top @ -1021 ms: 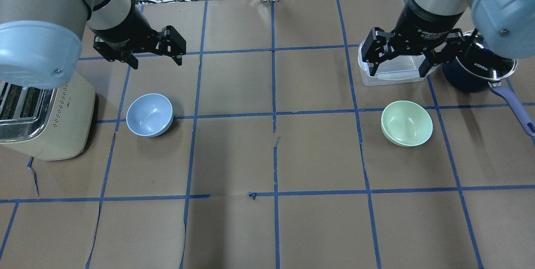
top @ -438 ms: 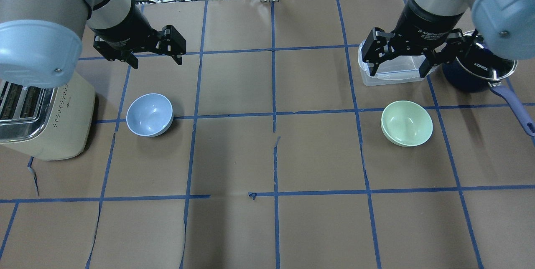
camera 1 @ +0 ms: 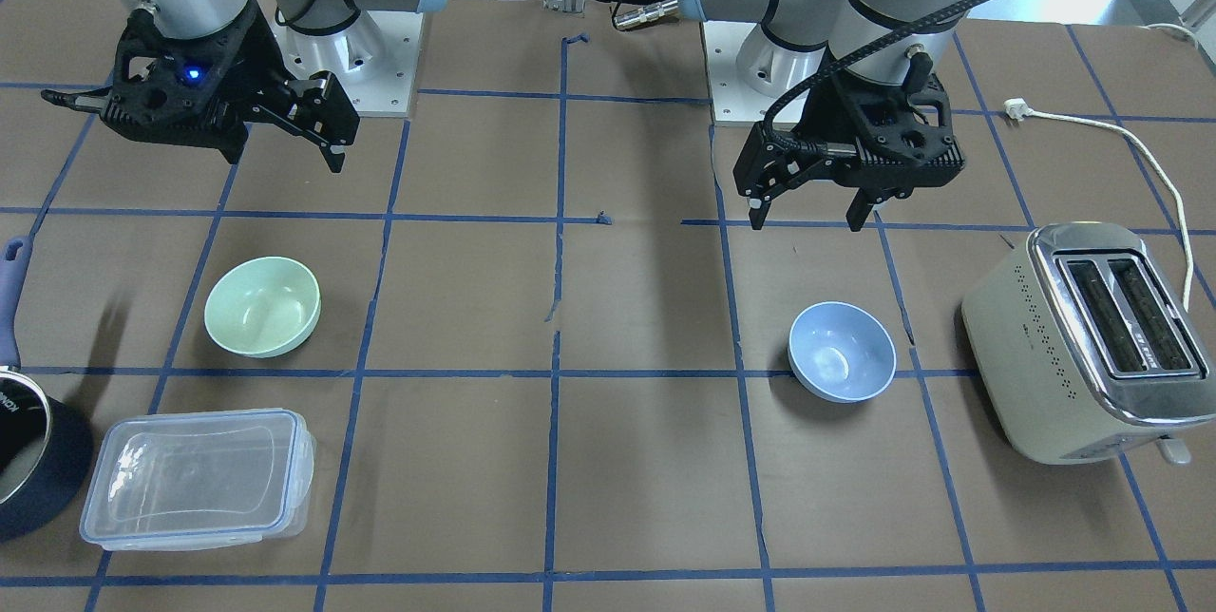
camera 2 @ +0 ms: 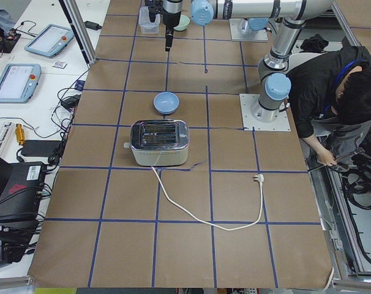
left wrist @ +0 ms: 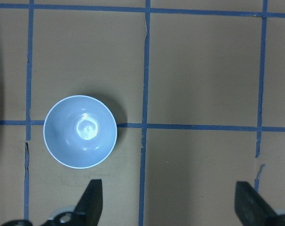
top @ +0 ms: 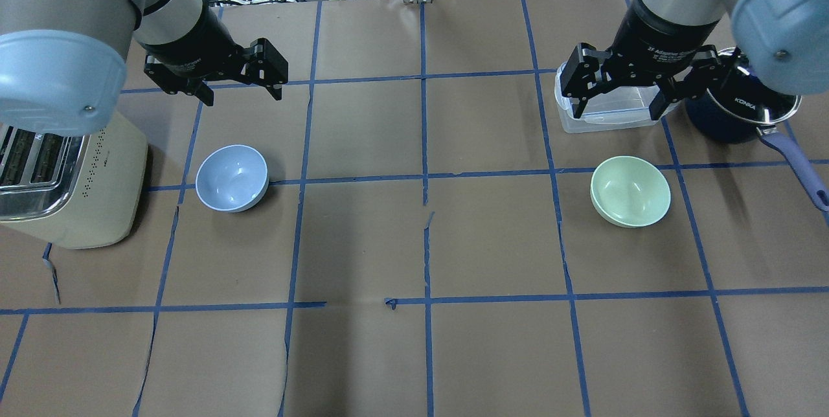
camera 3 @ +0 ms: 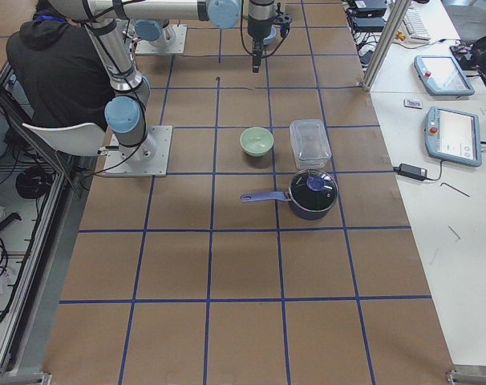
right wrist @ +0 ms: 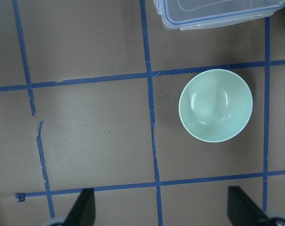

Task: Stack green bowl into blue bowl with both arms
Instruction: 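Lower left gripper to blue bowl rim while right lowers to green bowl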

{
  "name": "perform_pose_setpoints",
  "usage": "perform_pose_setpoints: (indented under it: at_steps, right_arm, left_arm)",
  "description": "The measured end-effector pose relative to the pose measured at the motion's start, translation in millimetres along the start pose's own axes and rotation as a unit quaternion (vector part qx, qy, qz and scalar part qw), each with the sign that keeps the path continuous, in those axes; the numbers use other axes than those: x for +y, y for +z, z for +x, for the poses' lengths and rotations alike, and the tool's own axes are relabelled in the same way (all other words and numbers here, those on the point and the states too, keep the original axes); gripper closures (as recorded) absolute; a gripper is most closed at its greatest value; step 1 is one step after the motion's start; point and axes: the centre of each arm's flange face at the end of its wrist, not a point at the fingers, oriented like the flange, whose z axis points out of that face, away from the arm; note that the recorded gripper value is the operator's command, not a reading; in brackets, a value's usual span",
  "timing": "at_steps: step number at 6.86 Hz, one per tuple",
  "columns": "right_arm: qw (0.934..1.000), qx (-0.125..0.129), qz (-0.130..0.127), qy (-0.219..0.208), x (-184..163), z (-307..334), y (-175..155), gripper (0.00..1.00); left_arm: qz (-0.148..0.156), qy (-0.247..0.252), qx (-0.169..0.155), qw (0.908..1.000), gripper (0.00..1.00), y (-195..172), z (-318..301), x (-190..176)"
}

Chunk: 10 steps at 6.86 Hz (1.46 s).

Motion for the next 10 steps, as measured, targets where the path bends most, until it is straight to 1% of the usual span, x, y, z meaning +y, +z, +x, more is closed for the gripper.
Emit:
perform_pose_setpoints:
  at_steps: [1,2,3,4,5,6,7,8,9,10]
  right_arm:
    - [1.0,0.0,0.0,0.0,0,0,0,0.0]
    - [1.0,0.0,0.0,0.0,0,0,0,0.0]
    - [1.0,0.0,0.001,-0.001,-1,0,1,0.0]
    - [1.0,0.0,0.002,-0.003,-2,1,1,0.0]
    - [1.0,0.0,0.003,-0.002,-4,4,1,0.0]
    - [1.0,-0.001,0.006,0.0,-8,11,2,0.0]
    - [1.0,-0.001,0.006,0.003,-17,27,6,0.0]
    - [0.9998,-0.001,-0.003,0.017,-30,53,20,0.0]
    - [0.9991,-0.003,-0.007,0.042,-43,84,37,0.0]
    - [0.9988,-0.004,0.0,0.048,-52,115,60,0.0]
  left_arm:
    - [-0.003,0.015,-0.002,0.9999,0.0,4,-13,-5]
    - [-0.013,0.034,-0.004,0.9993,0.0,16,-45,-16]
    - [-0.029,0.033,0.003,0.999,0.0,36,-85,-28]
    - [-0.037,0.025,0.009,0.9989,0.0,62,-110,-37]
    - [-0.04,0.02,0.01,0.9989,0.0,97,-125,-47]
    - [-0.037,0.016,0.006,0.9991,0.0,139,-133,-52]
    - [-0.035,0.01,0.0,0.9993,0.0,176,-144,-49]
    - [-0.044,-0.003,-0.001,0.999,0.0,202,-159,-44]
    - [-0.053,-0.013,0.001,0.9985,0.0,219,-171,-42]
    - [-0.066,-0.017,0.002,0.9977,0.18,235,-178,-39]
